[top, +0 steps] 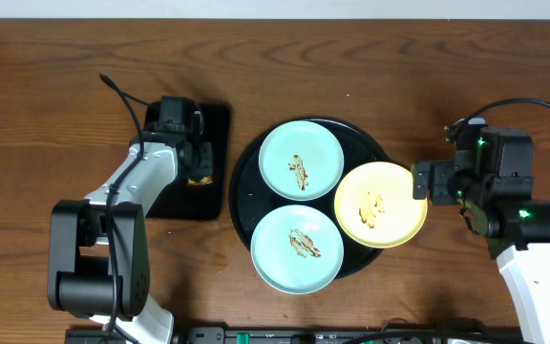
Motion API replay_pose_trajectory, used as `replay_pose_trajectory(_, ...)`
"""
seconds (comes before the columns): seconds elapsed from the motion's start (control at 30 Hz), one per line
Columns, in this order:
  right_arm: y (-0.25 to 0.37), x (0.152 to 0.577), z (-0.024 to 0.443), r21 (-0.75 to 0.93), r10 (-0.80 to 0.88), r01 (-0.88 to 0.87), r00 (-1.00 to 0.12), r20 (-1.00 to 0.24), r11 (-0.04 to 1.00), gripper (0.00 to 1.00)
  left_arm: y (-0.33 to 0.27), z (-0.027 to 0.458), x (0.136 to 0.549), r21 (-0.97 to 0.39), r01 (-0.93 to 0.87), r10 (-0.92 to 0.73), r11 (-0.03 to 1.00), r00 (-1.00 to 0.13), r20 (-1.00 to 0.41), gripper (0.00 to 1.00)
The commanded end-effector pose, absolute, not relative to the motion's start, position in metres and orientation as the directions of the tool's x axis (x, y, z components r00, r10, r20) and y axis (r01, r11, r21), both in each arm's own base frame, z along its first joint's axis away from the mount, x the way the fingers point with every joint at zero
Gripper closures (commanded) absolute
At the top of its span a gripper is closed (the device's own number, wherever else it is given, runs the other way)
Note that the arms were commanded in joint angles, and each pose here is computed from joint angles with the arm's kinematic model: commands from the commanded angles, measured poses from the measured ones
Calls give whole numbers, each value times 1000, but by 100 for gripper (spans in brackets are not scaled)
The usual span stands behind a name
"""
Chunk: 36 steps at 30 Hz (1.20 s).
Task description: Clean dirty plates on tray and stack at the side
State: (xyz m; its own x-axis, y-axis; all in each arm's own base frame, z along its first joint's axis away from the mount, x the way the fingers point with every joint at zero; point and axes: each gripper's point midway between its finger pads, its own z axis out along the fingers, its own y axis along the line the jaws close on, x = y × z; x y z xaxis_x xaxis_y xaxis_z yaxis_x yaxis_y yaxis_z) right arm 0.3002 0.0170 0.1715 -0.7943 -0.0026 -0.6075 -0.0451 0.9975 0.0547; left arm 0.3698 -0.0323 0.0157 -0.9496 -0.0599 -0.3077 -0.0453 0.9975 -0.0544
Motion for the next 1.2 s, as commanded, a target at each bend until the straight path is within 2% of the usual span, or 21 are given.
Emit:
replay_pose_trajectory(0.0,18,303,179,55,-12,-59,-784,-621,997,1,-30,3,358,-31,-44,-50,999,-963,-264,71)
replay_pose_trajectory(0.23,18,303,179,55,-12,-59,-784,-621,997,1,-29,-4,352,-30,-43,-50,999,-965,-257,72)
replay_pose_trajectory(0.37,18,303,179,55,-12,-59,-784,-620,997,1,-28,-5,351,-24,-45,-50,999,-965,-256,81)
replay_pose_trajectory(0.4,18,303,179,55,-12,-59,-784,-620,997,1,-26,-5,351,-14,-48,-50,999,-965,-257,90)
replay_pose_trajectory(0.43,18,303,179,55,-12,-59,-784,-620,997,1,-24,-5,352,-4,-51,-50,999,-965,-258,92)
replay_pose_trajectory(0.57,18,302,178,54,-12,-59,-786,-619,997,1,-11,-4,354,58,-116,-95,992,-957,-276,92)
replay_pose_trajectory(0.8,12,302,177,30,-8,-34,-789,-615,999,1,-12,33,373,42,-121,-97,992,-926,-365,92)
replay_pose_trajectory(0.93,-10,299,174,-16,85,119,-793,-604,993,1,-12,53,373,34,-123,-100,992,-912,-399,93)
replay_pose_trajectory(1.17,-10,298,174,-18,85,119,-794,-602,993,1,-11,26,360,46,-118,-97,992,-942,-321,93)
